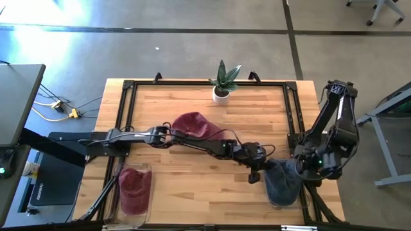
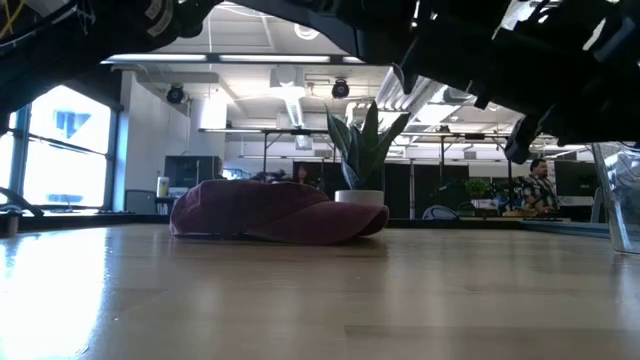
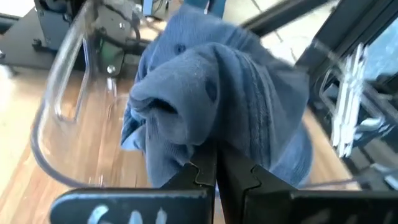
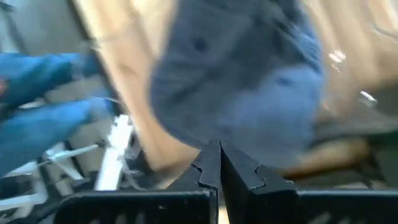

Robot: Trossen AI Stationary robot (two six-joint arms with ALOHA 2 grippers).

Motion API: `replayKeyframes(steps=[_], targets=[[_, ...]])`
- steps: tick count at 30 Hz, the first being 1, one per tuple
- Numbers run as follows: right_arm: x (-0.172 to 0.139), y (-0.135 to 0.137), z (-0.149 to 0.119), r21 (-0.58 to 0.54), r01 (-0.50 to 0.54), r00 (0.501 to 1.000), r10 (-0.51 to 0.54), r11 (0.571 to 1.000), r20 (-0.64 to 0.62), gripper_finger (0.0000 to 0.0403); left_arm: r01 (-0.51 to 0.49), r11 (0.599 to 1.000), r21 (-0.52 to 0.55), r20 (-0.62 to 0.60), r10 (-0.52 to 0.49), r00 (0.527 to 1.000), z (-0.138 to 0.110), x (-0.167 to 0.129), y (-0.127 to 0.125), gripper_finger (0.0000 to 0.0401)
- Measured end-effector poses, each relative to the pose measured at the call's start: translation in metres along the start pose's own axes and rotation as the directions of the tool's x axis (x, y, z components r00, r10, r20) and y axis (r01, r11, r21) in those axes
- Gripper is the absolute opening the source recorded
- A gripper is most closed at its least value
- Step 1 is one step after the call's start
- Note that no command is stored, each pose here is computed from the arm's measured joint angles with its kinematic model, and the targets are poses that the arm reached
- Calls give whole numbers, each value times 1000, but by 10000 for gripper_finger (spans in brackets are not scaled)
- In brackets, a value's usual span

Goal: Pick & Place hat
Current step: Put the blue cap into the right transparent bin

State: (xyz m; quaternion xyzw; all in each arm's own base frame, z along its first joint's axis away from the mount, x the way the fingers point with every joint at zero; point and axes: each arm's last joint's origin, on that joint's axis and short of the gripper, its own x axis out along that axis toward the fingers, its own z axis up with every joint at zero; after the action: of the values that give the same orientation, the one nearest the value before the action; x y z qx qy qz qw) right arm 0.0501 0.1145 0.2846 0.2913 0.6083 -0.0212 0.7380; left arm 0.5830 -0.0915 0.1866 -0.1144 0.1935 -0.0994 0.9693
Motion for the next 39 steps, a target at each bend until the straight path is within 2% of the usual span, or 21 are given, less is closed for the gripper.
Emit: replayKeyframes(steps=[2,6,10,13,16,19,24,28,36,39], targets=[[1,-5,-1,33,65,997,-64,997,-39,1,0,1000,22,-8,0,1000,1,-1,0,3],[19,-17,-5,64,162,982,-155,985,-109,1,43,999,27,38,-44,998,25,-16,-9,3],[45,-27,-10,73,201,964,-184,977,-195,1,61,997,-42,22,-60,998,47,-36,-17,3],[43,-23,-9,87,233,964,-219,968,-149,1,40,995,-91,-5,-41,999,46,-37,-17,3],[43,-23,-5,101,215,975,-207,971,-79,1,19,991,-133,-55,-26,998,41,-38,-15,3],[49,-24,-3,126,222,973,-210,967,-100,1,-18,986,-164,-85,4,996,43,-43,-16,3],[56,-20,-2,131,256,965,-247,958,-85,1,-106,978,-178,-187,72,980,27,-39,-10,3],[65,-12,2,104,243,970,-242,964,-23,1,-116,978,-174,-151,90,984,33,-41,-11,3],[77,-8,8,95,303,950,-309,948,48,0,-115,980,-163,-153,90,984,32,-41,-11,3],[76,-7,9,79,283,947,-292,956,137,0,-110,986,-127,-147,91,985,32,-40,-11,3]])
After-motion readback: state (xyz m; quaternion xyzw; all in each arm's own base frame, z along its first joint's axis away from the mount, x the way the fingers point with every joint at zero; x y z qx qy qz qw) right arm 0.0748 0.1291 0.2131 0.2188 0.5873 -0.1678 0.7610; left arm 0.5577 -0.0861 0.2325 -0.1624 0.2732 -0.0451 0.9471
